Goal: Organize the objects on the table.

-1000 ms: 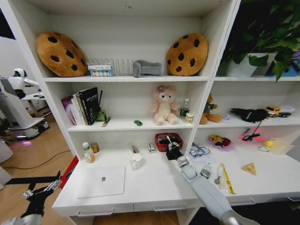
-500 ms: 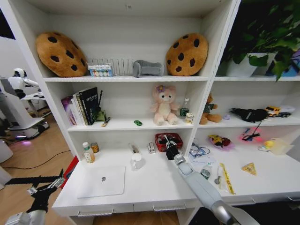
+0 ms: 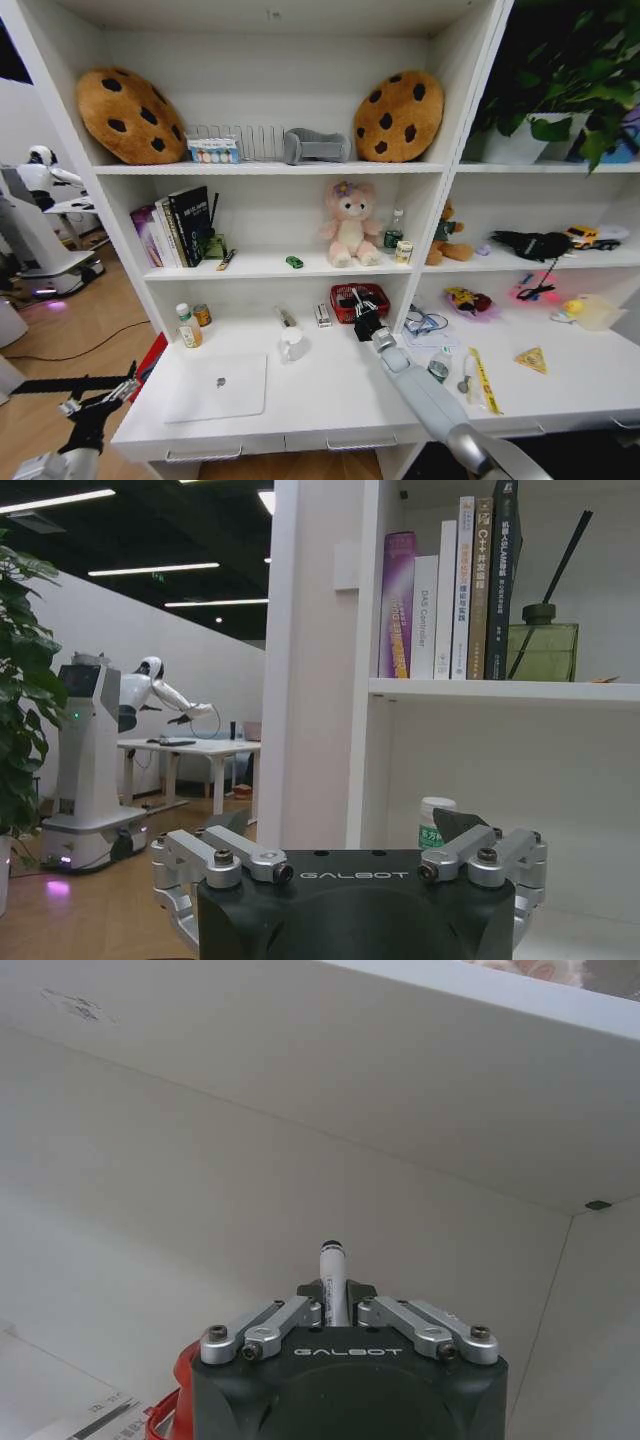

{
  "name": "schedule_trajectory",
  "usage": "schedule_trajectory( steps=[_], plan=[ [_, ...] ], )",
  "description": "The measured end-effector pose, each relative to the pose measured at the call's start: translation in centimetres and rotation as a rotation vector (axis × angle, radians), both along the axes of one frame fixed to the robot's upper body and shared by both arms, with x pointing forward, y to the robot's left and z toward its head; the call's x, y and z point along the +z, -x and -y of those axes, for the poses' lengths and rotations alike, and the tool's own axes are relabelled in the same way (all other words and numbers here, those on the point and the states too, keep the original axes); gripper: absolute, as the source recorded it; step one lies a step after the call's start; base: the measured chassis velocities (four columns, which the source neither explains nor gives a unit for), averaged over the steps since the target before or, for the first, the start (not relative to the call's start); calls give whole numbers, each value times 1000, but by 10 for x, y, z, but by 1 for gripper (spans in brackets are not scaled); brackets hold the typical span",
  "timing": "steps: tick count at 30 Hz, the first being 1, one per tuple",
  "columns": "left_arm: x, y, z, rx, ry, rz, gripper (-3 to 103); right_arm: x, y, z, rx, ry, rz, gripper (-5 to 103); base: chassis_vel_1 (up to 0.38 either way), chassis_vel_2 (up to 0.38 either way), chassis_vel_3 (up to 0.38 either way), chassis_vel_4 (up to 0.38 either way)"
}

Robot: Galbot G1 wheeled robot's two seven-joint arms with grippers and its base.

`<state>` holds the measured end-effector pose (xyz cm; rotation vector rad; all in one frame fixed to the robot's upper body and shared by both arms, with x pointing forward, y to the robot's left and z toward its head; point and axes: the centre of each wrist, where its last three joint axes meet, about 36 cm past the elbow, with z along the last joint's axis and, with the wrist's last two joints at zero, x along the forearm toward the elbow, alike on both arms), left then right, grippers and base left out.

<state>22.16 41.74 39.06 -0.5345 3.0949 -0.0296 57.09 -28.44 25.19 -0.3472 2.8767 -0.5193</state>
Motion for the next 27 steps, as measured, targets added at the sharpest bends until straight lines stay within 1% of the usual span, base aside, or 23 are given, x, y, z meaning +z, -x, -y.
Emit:
schedule_trajectory(
  steps=[2, 5, 7, 8, 9, 10, 11, 12, 13, 15, 16, 18, 19, 20, 21, 22, 24, 25, 26, 27],
  plan=[
    [0, 0, -1, 1, -1, 0, 100, 1, 0, 2, -1, 4, 2, 10, 0, 0, 0, 0],
    [1, 1, -1, 2, -1, 1, 100, 2, 3, 7, -3, 12, 4, 25, 0, 0, 0, 0],
    [1, 1, 0, 3, -1, 2, 100, 2, 4, 9, -6, 13, 4, 25, 0, 0, 0, 0],
    [1, 0, 0, 3, 0, 3, 100, 2, 5, 10, -7, 14, 5, 30, 0, 0, 0, 0],
    [1, 0, 0, 3, 0, 3, 100, 2, 5, 10, -7, 14, 5, 30, 0, 0, 0, 0],
    [2, -1, 1, 1, 0, 7, 100, 3, 8, 13, -11, 12, 6, 41, 0, 0, 0, 0],
    [2, -1, 1, 1, 0, 7, 100, 3, 8, 13, -11, 12, 6, 41, 0, 0, 0, 0],
    [2, -2, 2, 0, -1, 9, 100, 4, 10, 16, -15, 11, 5, 47, 0, 0, 0, 0],
    [2, -2, 2, 0, -1, 9, 100, 4, 10, 16, -15, 11, 5, 47, 0, 0, 0, 0],
    [3, -2, 4, -1, 0, 13, 100, 6, 13, 22, -15, 18, 10, 58, 0, 0, 0, 0],
    [3, -2, 4, -1, 0, 13, 100, 6, 13, 22, -15, 18, 10, 58, 0, 0, 0, 0],
    [3, -2, 6, -2, 0, 14, 100, 12, 17, 29, -13, 24, 17, 69, 0, 0, 0, 0],
    [3, -2, 6, -2, 0, 14, 100, 12, 17, 29, -13, 24, 17, 69, 0, 0, 0, 0],
    [3, -2, 6, -2, 0, 14, 100, 13, 19, 31, -15, 24, 17, 74, 0, 0, 0, 0],
    [4, -1, 6, -2, -1, 13, 100, 18, 26, 36, -18, 23, 13, 79, 0, 0, 0, 0],
    [4, -1, 6, -2, -1, 13, 100, 18, 26, 36, -18, 23, 13, 79, 0, 0, 0, 0],
    [4, 0, 6, 1, -2, 14, 100, 23, 45, 43, -18, 17, -3, 90, 0, 0, 0, 0],
    [4, 0, 6, 1, -2, 14, 100, 23, 45, 43, -18, 17, -3, 90, 0, 0, 0, 0],
    [4, 1, 6, 1, -1, 14, 100, 24, 52, 43, -13, 12, -10, 95, 0, 0, 0, 0],
    [4, 1, 6, 1, -1, 14, 100, 24, 52, 43, -13, 12, -10, 95, 0, 0, 0, 0]
  ],
)
